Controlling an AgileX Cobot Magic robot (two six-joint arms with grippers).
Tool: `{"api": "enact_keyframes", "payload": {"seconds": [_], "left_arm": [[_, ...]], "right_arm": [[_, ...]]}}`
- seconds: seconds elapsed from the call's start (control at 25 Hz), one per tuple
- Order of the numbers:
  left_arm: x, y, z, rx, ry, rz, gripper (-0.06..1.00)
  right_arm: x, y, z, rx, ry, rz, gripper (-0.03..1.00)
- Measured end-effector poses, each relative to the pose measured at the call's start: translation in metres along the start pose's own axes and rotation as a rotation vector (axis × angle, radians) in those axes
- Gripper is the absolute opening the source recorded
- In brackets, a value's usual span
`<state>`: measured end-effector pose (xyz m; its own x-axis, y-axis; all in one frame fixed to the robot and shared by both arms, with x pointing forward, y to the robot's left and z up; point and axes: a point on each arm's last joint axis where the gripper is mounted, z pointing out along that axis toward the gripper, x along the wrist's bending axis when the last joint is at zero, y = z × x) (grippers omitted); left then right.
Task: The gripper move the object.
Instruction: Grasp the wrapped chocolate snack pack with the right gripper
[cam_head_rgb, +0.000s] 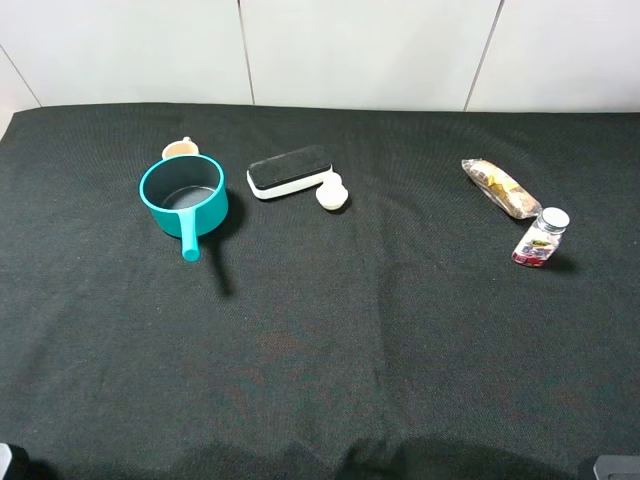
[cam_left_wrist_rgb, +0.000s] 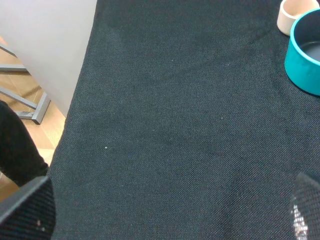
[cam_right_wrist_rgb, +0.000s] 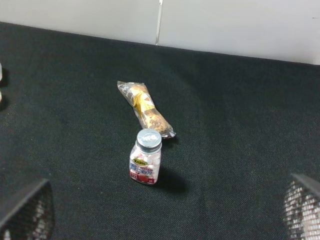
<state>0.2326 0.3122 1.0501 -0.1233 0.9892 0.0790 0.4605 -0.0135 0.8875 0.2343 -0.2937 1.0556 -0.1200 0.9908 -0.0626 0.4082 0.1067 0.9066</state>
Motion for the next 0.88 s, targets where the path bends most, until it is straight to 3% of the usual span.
{"api": "enact_keyframes", "payload": {"seconds": [0.88], "left_arm": [[0.0,0.0,0.0,0.0,0.0,0.0,0.99]], "right_arm": [[0.0001,0.0,0.0,0.0,0.001,0.0,0.69]]}}
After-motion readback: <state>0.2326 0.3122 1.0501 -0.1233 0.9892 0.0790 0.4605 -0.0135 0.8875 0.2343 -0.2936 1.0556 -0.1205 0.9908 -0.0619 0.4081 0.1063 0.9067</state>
